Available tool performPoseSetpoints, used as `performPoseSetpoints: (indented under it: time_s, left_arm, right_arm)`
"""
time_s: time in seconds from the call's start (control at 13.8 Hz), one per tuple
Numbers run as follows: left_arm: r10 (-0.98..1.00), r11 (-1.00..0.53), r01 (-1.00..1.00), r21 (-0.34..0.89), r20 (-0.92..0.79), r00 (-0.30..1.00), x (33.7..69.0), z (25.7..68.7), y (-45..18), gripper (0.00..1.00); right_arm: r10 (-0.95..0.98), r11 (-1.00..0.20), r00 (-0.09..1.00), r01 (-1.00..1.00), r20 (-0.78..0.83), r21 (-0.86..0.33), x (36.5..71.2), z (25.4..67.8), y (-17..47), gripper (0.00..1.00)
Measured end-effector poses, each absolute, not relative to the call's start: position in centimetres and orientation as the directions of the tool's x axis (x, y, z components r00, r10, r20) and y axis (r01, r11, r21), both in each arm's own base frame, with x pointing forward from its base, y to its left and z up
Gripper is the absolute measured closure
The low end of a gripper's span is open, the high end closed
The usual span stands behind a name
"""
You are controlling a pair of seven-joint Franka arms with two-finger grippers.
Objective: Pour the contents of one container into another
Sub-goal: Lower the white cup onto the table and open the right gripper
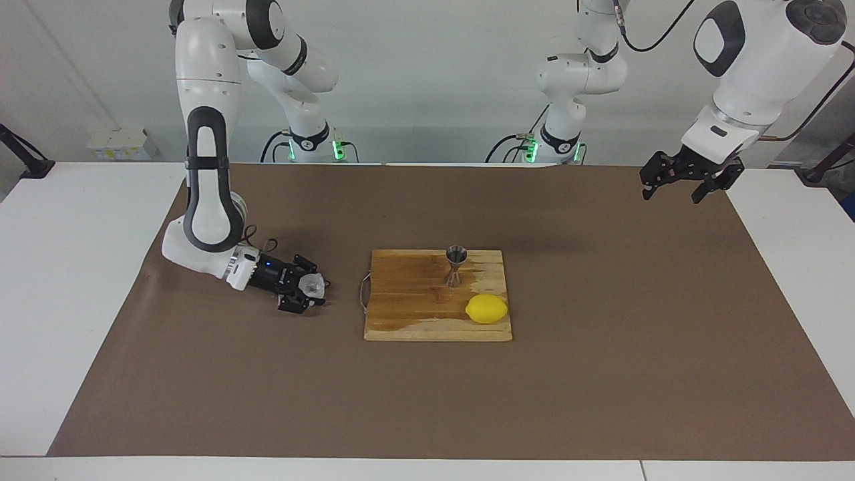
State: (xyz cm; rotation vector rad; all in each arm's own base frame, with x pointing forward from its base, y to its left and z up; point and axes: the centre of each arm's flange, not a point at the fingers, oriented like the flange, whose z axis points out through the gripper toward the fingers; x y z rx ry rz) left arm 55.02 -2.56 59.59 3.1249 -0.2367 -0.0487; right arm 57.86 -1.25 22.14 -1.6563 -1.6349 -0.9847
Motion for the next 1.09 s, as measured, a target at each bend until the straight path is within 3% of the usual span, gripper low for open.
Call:
performPoseSetpoints:
  time_s: [0.22,0.51,0.73,0.87,1.09]
  left_arm:
    - [-0.151,-0.989,-0.15,0.01,-0.03,0.988,55.0,59.6,-2.6,0.0]
    - [-0.151,-0.989,-0.15,0.01,-0.03,0.988,55.0,59.6,-2.6,0.0]
    - [-0.151,-0.989,-0.15,0.01,-0.03,0.988,55.0,59.6,-2.6,0.0]
    - [-0.151,-0.989,-0.15,0.01,-0.03,0.988,55.0,59.6,-2.6,0.0]
    - [-0.151,-0.989,-0.15,0.01,-0.03,0.988,55.0,59.6,-2.6,0.0]
  right_arm:
    - [0.551,-0.043,-0.05,0.995,0.833,0.089,58.0,22.6,-1.4,0.01]
    - [0.609,0.034,-0.098,0.995,0.787,0.098,57.7,23.5,-3.7,0.0]
    - [0.707,0.071,-0.114,0.993,0.698,0.089,57.9,28.8,-5.8,0.0]
    - [0.777,0.04,-0.055,0.998,0.627,0.039,57.6,34.1,-6.1,0.0]
    - [0.849,-0.12,0.147,0.989,0.508,-0.085,56.4,39.7,-5.9,0.0]
